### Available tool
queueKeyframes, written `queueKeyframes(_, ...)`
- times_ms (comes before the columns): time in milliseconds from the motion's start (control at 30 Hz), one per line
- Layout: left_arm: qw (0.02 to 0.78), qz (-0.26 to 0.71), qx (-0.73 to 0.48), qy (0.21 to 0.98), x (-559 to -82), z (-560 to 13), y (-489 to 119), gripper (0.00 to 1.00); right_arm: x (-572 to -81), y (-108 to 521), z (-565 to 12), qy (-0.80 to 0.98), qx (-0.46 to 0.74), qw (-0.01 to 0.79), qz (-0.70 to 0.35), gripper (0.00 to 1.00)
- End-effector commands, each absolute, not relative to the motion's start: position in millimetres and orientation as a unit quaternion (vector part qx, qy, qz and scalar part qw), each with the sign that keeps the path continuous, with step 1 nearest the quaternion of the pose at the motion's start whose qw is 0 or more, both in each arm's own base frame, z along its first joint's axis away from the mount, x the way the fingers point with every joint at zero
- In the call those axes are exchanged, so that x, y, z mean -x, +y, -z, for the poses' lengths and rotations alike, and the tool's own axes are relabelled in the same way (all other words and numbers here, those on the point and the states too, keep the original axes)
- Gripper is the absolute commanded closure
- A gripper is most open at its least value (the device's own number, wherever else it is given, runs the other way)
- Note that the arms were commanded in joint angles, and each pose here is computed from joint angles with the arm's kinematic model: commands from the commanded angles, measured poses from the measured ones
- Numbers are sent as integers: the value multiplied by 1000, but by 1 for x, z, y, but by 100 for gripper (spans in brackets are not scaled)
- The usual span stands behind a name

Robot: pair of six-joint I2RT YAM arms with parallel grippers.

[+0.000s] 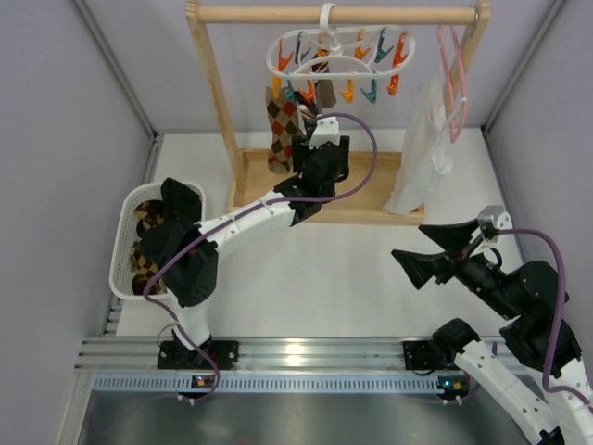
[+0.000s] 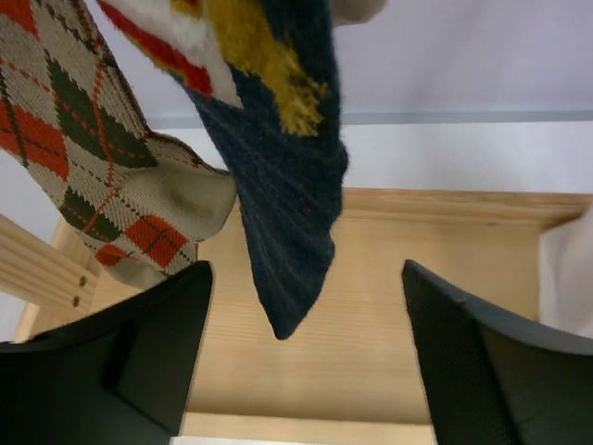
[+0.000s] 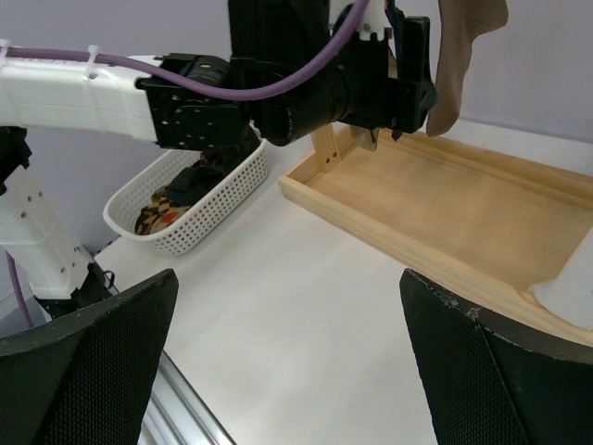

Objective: Remove the socks clipped to the hanger

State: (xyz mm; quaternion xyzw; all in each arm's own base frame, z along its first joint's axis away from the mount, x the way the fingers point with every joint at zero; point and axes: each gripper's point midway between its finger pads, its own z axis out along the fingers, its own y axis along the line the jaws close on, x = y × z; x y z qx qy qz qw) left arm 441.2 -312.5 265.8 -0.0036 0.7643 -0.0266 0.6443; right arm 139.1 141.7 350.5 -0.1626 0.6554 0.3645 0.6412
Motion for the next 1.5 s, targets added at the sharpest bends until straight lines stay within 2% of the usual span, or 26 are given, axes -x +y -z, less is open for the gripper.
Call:
queueKeyframes(0, 677, -35, 67, 732, -455, -297, -290, 22, -137, 143, -362, 638, 165, 653, -373, 0)
queueKeyframes(67, 677, -53, 69, 731, -461, -295, -292, 31, -138, 144, -360, 639, 167, 652, -372, 0)
queueKeyframes(100, 678, -58, 72, 730, -463, -295, -291, 41, -138, 144, -360, 639, 168, 652, -372, 1)
queueKeyframes(167, 678, -59, 66, 730, -467, -293, -296, 49, -140, 145, -358, 641, 171, 650, -371, 1)
queueKeyframes(233, 678, -60, 66, 729, -469, -294, -298, 70, -140, 148, -354, 643, 175, 644, -375, 1)
queueKeyframes(300, 678, -60, 67, 730, -468, -293, -297, 83, -143, 150, -351, 646, 175, 642, -374, 1)
queueKeyframes(333, 675, -57, 66, 732, -467, -288, -298, 96, -143, 150, -352, 645, 175, 642, -376, 1)
queueKeyframes(367, 676, -53, 69, 732, -464, -291, -296, 100, -143, 150, -353, 643, 175, 643, -377, 0)
queueKeyframes(667, 671, -44, 51, 738, -426, -280, -314, 100, -137, 135, -425, 588, 130, 697, -390, 1)
queueKeyframes(867, 667, -17, 48, 743, -396, -272, -323, 100, -156, 152, -470, 585, 144, 693, -395, 1)
queueKeyframes(1167, 664, 12, 51, 746, -385, -273, -316, 100, -221, 222, -519, 604, 220, 644, -415, 15)
queueKeyframes(1200, 664, 12, 50, 746, -385, -273, -316, 100, -244, 235, -509, 624, 219, 631, -405, 17)
queueKeyframes(1267, 665, 13, 49, 745, -384, -275, -316, 100, -253, 243, -525, 613, 233, 642, -398, 20)
queueKeyframes(1333, 665, 14, 50, 745, -384, -277, -316, 100, -280, 257, -515, 633, 236, 634, -375, 21)
queueKeyframes(1367, 665, 16, 50, 745, -384, -277, -316, 100, -282, 259, -531, 623, 238, 646, -372, 22)
queueKeyframes(1433, 666, 19, 52, 744, -384, -279, -316, 100, -313, 271, -512, 653, 243, 630, -342, 23)
queueKeyframes(1467, 665, 18, 51, 745, -384, -277, -316, 100, -317, 271, -528, 643, 242, 644, -336, 24)
